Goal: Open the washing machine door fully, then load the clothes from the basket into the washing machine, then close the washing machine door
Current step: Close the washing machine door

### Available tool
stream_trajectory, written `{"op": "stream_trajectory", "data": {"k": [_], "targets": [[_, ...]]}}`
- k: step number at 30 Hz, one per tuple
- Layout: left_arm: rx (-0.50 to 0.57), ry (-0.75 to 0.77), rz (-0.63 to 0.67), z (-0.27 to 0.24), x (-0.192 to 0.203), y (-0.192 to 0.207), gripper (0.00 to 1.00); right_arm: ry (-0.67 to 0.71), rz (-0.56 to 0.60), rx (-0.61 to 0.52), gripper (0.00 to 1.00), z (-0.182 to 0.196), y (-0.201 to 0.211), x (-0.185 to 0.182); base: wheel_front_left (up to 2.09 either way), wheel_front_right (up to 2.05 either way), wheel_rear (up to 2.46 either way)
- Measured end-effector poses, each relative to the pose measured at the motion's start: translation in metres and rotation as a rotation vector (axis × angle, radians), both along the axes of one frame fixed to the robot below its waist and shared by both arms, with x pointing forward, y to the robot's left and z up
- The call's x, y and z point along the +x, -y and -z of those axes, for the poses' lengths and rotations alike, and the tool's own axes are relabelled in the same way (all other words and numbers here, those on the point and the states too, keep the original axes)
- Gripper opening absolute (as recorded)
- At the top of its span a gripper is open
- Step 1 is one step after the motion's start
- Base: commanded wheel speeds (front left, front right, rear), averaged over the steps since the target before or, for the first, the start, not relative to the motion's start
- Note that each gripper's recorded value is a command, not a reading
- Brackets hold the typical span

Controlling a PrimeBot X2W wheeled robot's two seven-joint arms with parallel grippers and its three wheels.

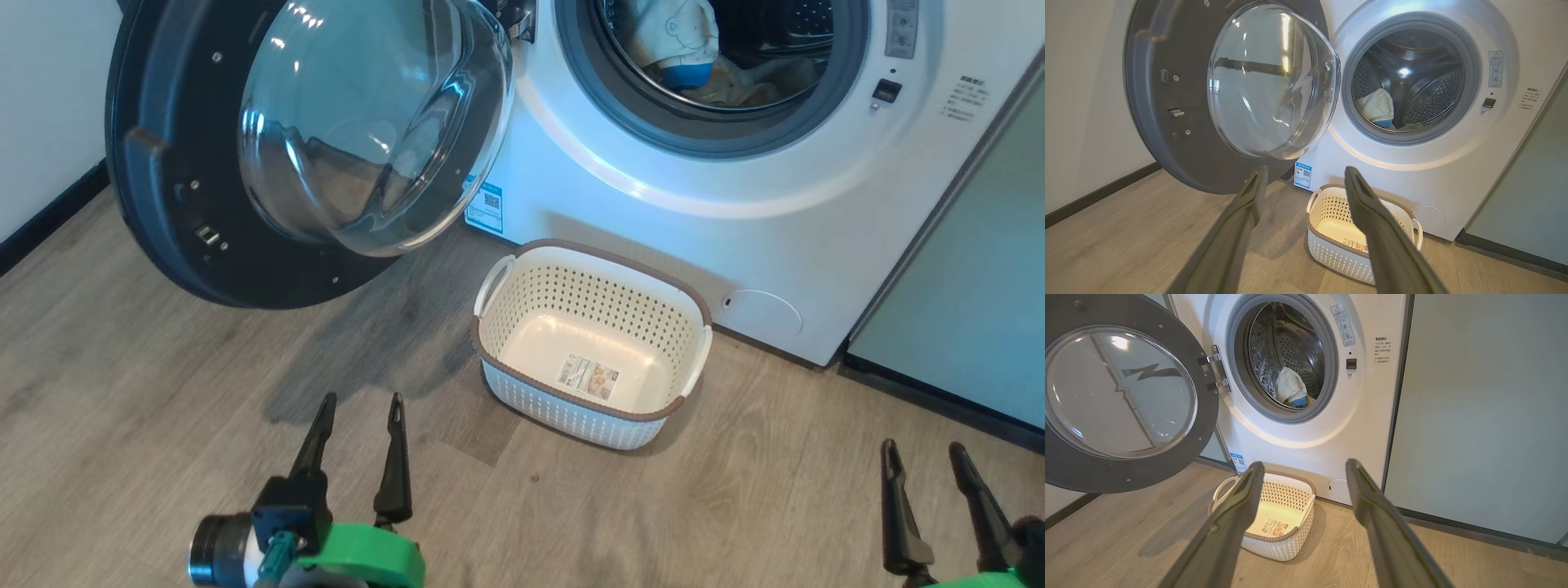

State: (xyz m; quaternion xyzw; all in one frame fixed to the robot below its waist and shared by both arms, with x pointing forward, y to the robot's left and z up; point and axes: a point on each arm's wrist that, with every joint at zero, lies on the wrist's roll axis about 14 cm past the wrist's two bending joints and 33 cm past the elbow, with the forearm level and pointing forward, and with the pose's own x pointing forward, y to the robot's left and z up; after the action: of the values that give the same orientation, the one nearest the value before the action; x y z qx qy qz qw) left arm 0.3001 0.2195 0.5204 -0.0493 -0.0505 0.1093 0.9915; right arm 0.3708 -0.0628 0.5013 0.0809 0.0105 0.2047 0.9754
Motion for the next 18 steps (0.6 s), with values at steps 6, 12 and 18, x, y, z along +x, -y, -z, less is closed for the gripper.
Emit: {"op": "stream_trajectory", "data": {"k": [6, 12, 18], "targets": [[-0.001, 0.002, 0.008, -0.001, 0.003, 0.002, 1.0, -0.005, 0.004, 0.001, 1.0, 0.002, 0.001, 0.0, 0.0, 0.0, 0.0], [-0.002, 0.007, 0.008, -0.002, 0.003, 0.002, 1.0, -0.005, 0.006, 0.001, 1.0, 0.002, 0.002, 0.0, 0.0, 0.0, 0.0], [-0.051, 0.061, -0.01, -0.018, 0.006, -0.002, 0.0, -0.009, 0.005, 0.0, 1.0, 0.003, 0.002, 0.0, 0.0, 0.0, 0.0]]}}
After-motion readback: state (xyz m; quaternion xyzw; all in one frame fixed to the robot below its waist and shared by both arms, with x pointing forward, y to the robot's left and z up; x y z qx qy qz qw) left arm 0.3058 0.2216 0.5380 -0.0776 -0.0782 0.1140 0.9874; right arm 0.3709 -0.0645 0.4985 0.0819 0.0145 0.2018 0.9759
